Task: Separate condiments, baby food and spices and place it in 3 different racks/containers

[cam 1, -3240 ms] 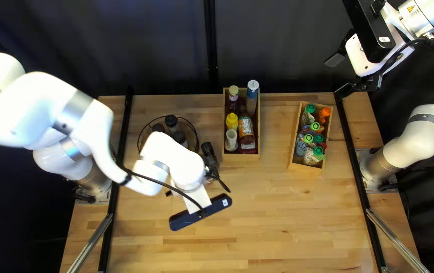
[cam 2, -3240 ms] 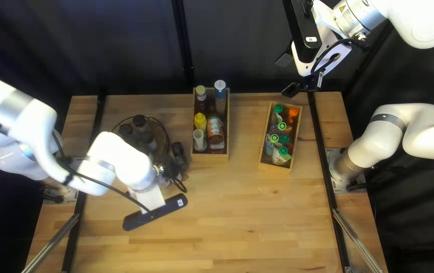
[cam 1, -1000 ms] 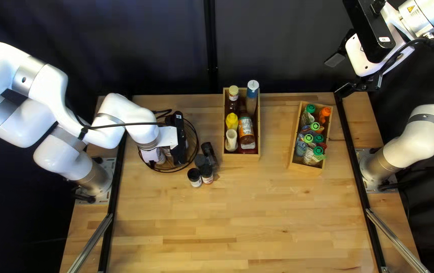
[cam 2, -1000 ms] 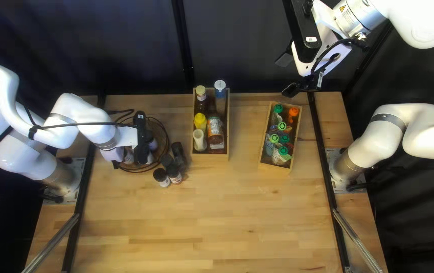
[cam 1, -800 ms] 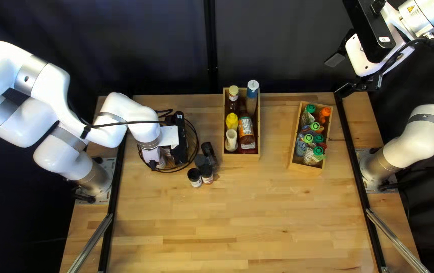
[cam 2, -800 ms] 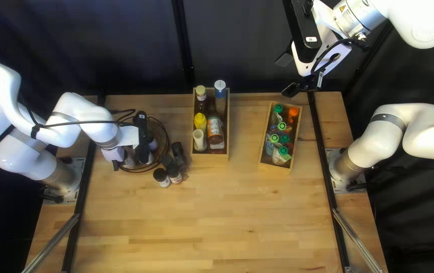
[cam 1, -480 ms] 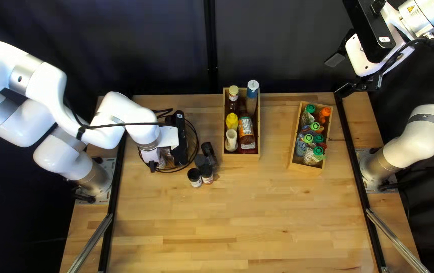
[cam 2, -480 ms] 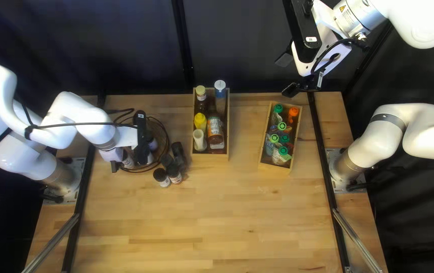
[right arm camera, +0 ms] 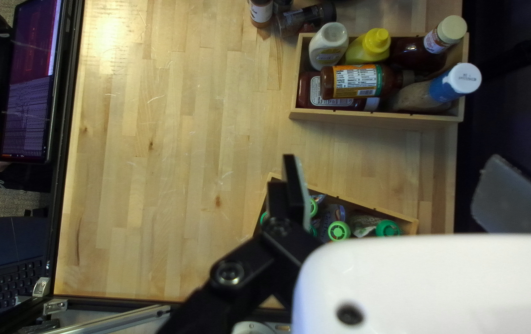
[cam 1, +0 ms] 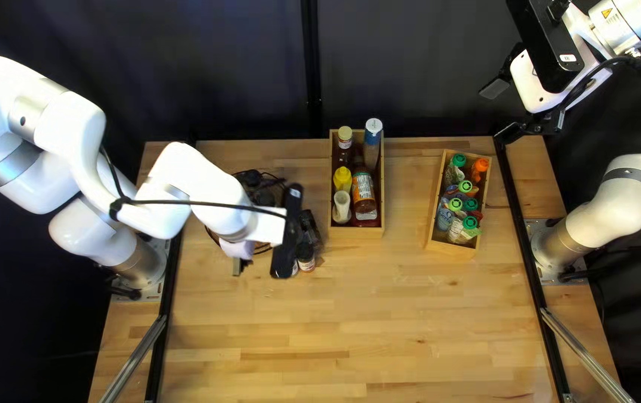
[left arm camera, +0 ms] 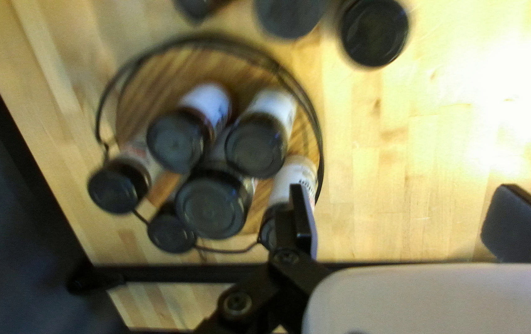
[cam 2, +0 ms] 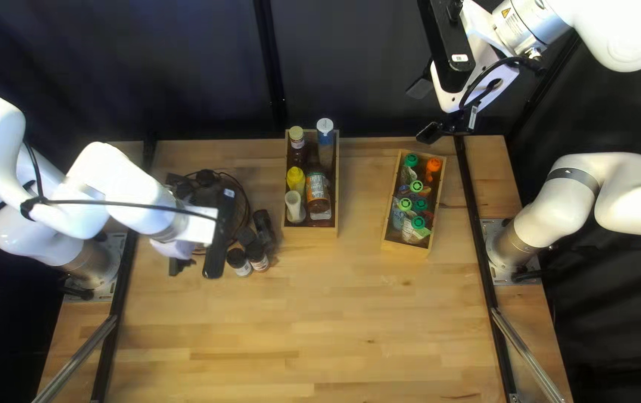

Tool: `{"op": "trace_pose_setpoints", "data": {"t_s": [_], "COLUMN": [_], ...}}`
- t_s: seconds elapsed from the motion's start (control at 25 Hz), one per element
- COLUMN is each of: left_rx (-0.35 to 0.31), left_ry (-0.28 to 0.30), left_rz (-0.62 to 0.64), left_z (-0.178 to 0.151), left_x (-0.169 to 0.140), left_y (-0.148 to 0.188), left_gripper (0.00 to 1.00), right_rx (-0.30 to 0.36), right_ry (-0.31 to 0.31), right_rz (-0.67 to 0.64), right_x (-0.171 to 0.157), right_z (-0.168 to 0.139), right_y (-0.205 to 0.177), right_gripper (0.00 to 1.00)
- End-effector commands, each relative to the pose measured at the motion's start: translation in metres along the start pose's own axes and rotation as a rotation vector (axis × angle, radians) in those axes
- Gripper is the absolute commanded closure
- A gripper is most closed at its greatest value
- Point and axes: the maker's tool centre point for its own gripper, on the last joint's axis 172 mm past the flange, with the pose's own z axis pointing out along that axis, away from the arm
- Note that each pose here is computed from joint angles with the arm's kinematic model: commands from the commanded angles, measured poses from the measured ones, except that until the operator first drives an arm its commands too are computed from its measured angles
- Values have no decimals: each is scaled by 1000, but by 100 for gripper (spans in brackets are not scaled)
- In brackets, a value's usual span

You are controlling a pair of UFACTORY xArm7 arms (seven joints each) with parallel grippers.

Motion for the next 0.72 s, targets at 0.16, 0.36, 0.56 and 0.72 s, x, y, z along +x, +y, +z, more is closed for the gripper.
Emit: {"op": "trace_pose_setpoints", "data": {"t_s": [0.16,0.36,0.56,0.72], "left_rx": [-2,-16,-18,-9], "left_ry": [52,39,27,21], "left_rz": [162,251,307,319], "left_z": [15,43,68,89], "left_x": [51,77,86,85], "left_y": [-9,-11,-19,-25], "left_gripper": [0,0,0,0], "right_rx": [0,0,0,0], "right_ry": [0,0,0,0], "right_rz": [0,0,0,0], "right_x": [0,0,0,0], "right_z": [0,0,0,0], "right_y": [0,0,0,0], "right_gripper": [0,0,0,0]}}
